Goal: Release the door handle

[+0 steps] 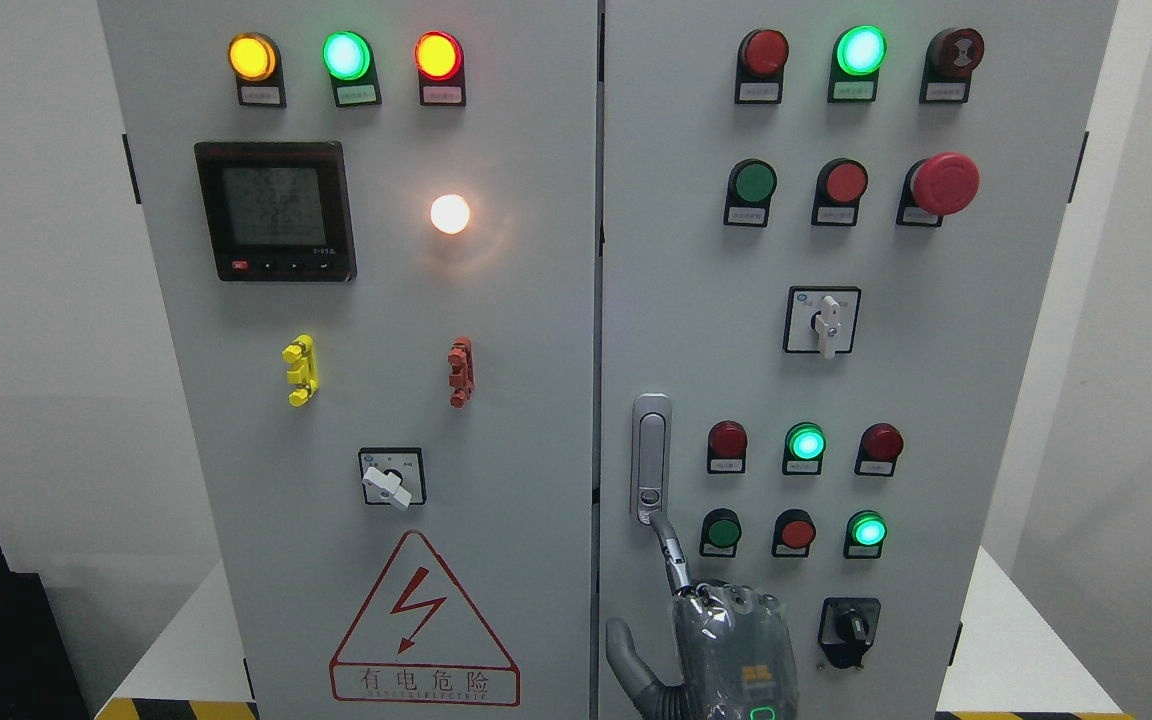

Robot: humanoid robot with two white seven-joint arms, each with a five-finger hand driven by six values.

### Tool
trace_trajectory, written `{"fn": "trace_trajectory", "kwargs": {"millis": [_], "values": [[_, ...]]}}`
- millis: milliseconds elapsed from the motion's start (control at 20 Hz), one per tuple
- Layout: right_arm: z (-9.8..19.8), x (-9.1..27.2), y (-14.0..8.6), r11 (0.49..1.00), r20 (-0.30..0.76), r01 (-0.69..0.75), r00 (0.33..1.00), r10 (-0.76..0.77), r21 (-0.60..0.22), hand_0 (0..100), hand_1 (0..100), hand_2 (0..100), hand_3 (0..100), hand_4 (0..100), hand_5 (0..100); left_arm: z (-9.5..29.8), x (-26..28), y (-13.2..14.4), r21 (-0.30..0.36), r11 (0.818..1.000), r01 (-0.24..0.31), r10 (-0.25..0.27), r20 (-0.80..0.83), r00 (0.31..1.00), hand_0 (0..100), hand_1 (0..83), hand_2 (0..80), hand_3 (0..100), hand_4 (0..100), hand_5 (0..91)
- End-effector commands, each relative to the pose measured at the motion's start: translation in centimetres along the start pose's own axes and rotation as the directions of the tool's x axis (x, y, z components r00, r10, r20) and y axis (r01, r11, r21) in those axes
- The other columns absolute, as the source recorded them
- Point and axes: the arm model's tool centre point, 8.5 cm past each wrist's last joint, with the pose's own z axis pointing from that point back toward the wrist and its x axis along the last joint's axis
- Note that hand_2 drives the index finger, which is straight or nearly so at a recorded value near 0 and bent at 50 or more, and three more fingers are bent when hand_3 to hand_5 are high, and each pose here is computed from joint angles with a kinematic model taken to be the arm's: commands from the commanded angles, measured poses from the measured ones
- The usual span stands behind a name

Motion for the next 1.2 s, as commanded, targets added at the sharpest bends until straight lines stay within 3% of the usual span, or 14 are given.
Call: {"fn": "trace_trajectory", "kwargs": {"millis": [0,1150], "values": [[-0.20,0.07,0.33,1.000,0.003,-0.003,1.000,0.002,0.008,36,42,6,100,100,99,-0.08,0.52,-0.08,-0.004,1.000,0.013,-0.013,0.015,1.000,12,38.9,0.0,0,0,0.0],[-0.23,0.00,0.62,0.999,0.001,-0.002,1.000,0.002,0.037,35,41,11,100,100,99,-0.08,0.52,-0.08,-0.004,1.000,0.013,-0.013,0.015,1.000,12,38.9,0.0,0,0,0.0]]}}
